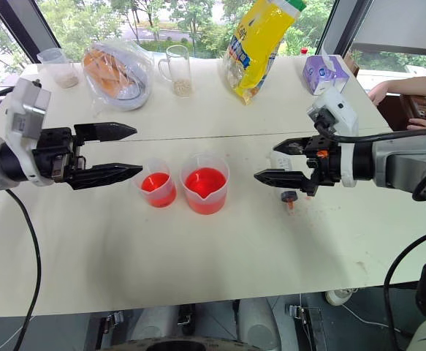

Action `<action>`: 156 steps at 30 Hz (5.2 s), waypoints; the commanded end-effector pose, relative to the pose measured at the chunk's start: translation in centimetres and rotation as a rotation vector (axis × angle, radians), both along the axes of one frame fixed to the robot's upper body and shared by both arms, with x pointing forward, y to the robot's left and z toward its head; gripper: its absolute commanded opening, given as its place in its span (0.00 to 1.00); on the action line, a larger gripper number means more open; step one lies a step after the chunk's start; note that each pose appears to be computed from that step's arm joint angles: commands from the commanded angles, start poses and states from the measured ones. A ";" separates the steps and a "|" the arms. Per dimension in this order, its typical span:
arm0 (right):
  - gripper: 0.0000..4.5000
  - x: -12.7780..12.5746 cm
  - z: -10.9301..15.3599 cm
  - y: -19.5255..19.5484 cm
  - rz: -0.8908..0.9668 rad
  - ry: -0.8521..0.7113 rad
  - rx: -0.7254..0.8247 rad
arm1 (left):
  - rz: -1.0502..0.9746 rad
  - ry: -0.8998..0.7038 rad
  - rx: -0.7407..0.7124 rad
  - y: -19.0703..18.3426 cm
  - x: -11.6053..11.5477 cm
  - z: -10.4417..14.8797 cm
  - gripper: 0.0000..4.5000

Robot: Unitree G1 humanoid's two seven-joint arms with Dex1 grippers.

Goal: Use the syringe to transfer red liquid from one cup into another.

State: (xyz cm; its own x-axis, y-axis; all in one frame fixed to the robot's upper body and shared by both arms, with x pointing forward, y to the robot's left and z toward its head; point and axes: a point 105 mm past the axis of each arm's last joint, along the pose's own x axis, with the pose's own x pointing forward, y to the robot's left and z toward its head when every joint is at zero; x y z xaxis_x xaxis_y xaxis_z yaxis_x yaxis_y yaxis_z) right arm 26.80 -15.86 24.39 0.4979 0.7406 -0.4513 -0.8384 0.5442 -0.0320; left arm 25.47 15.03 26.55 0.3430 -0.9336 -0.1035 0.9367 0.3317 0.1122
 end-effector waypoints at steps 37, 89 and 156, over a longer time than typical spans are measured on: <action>0.99 9.4 -5.9 -5.6 -0.576 0.261 -0.133 | -0.133 -0.091 -0.052 -3.6 1.1 -0.6 1.00; 0.31 4.0 1.7 11.4 0.100 -0.474 0.799 | -0.154 -0.173 -0.015 -2.7 3.4 3.4 1.00; 0.31 3.3 -7.9 12.7 0.200 -0.316 0.540 | -0.108 -0.280 -0.084 -5.0 5.9 6.1 0.01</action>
